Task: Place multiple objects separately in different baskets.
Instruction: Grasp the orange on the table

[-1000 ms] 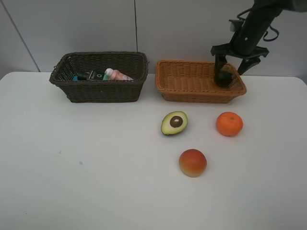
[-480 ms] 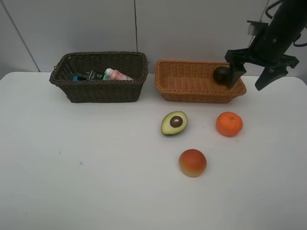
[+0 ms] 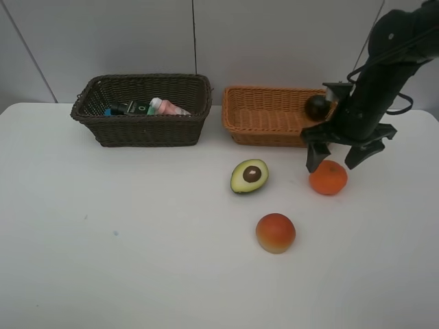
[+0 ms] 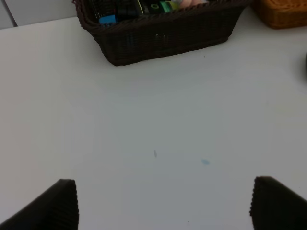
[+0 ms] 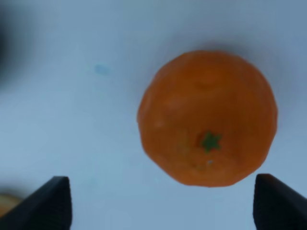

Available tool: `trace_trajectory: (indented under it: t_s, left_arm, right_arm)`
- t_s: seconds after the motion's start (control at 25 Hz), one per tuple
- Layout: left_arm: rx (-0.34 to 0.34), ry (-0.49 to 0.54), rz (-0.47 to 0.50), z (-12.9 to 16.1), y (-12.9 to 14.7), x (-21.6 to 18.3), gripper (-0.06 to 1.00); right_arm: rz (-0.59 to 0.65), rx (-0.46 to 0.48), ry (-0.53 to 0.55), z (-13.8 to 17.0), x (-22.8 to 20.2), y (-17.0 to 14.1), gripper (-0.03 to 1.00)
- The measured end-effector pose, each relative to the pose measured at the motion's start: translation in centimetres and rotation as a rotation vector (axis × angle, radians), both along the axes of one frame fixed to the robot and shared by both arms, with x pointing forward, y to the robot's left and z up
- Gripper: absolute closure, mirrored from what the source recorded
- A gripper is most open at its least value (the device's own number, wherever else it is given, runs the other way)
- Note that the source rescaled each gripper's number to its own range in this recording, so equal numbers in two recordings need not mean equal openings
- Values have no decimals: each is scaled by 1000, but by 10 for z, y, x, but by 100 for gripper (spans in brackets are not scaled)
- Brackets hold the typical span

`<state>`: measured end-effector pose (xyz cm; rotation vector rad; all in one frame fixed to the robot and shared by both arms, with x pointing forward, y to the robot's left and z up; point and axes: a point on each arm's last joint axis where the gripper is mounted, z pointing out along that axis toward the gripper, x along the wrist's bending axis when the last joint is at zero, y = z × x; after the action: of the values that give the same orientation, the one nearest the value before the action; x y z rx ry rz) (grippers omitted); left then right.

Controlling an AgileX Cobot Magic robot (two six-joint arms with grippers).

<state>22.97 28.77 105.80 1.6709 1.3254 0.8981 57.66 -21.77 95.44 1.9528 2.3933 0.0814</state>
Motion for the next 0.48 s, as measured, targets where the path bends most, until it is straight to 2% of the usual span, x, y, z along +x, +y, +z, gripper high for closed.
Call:
trace_trajectory:
  t_s: [0.48]
  left_arm:
    - [0, 0, 0, 0, 0, 0, 6]
  right_arm:
    - [43, -47, -43, -25, 13, -2, 12]
